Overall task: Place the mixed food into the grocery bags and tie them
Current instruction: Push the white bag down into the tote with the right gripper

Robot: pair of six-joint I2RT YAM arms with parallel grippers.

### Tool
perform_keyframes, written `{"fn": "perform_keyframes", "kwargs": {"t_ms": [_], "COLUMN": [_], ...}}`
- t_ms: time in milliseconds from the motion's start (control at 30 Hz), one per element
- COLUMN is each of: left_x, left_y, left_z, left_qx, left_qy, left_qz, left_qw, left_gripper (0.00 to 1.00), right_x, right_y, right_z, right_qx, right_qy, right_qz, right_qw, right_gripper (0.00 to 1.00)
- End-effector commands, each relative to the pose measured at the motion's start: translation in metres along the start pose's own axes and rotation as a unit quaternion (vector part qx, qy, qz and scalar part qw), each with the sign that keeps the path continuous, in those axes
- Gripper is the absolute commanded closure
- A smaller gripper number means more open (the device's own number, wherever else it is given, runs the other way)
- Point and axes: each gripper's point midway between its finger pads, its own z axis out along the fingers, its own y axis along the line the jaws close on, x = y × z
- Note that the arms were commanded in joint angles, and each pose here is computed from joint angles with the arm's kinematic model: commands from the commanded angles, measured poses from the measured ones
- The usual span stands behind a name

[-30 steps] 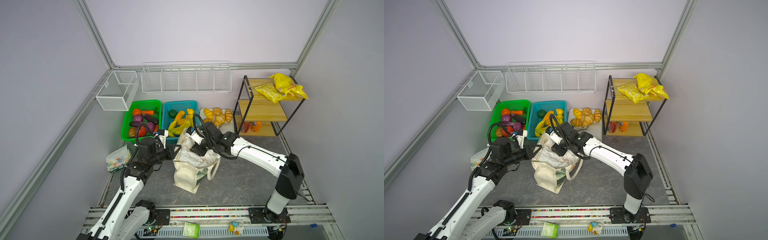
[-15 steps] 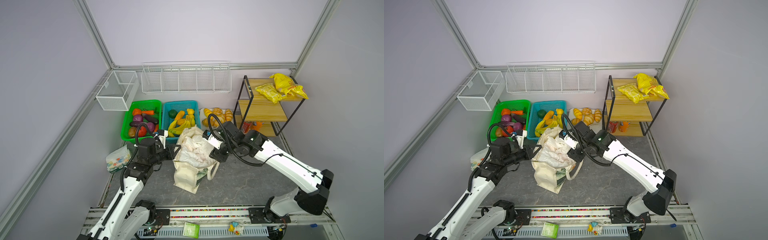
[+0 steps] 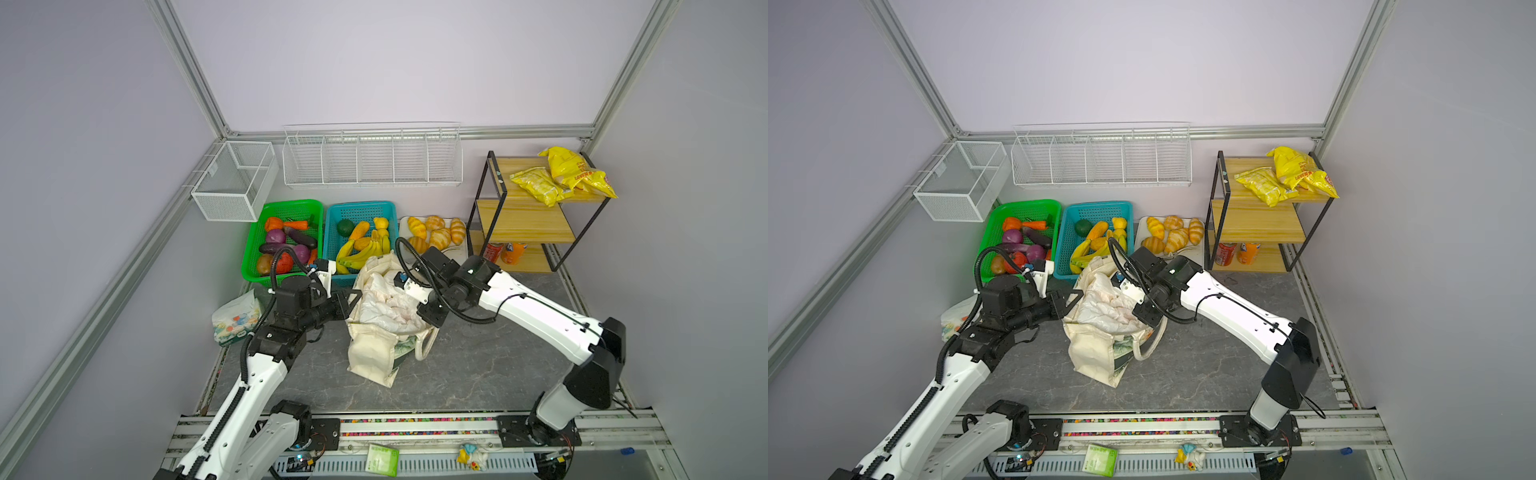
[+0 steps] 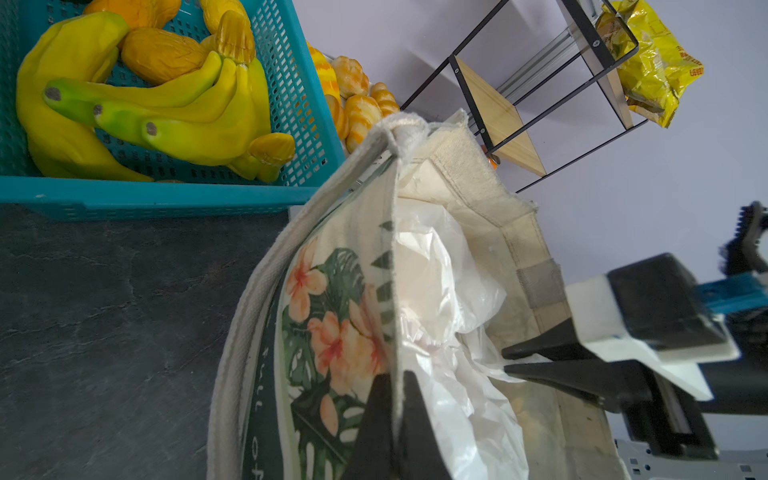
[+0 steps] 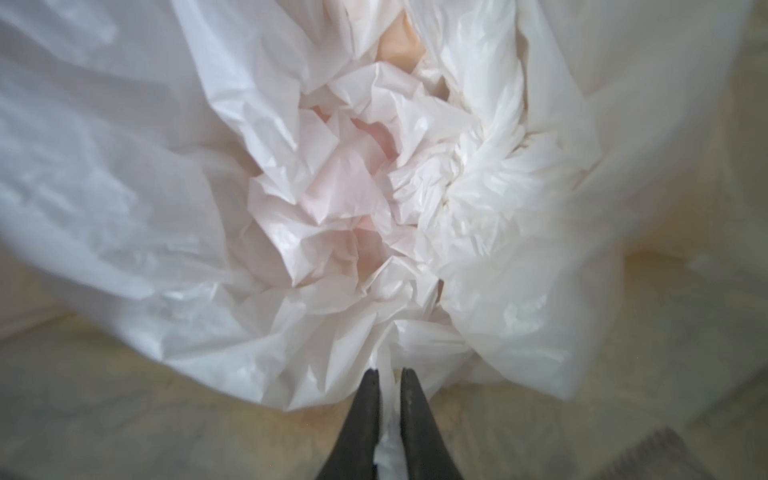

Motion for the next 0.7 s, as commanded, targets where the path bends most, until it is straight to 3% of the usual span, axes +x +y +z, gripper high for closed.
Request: {"fn": "perform_keyframes", "kwargs": {"t_ms": [0, 100, 200, 467, 667], "left_x": [-0.010, -0.009, -0.008, -0.012, -0.013], "left_y": [-0.003, -0.002, -0.001, -0.001, 0.003], "left_z": [-0.002, -0.002, -0.001, 0.002, 0.003], "left_qx": [0.003, 0.002, 0.003, 0.010, 0.010], "left_qy": [-0.023, -0.022, -0.021, -0.039, -0.050], "left_qz": [0.012, 0.011, 0.009, -0.003, -0.015], "left_qw": [1.000, 1.000, 1.000, 0.999, 0.999], "left_gripper": [1.00, 1.00, 1.00, 1.00, 1.00], "right_x": [-0.008, -0.007, -0.012, -0.035, -0.024], "right_y": [0.005, 0.007, 0.006, -0.001, -0.044], "right_z": [0.025, 0.039, 0.032, -0.035, -0.089], "right_qx": [-0.021, -0.030, -0.024, 0.003, 0.084], "right_qy": [0.010, 0.017, 0.002, -0.134, -0.226], "right_qz": [-0.014, -0.015, -0.017, -0.015, 0.043], "right_qw": [1.000, 0.999, 1.000, 0.991, 0.970], "right_gripper": [0.86, 0.86, 0.79, 0.48, 0.37]}}
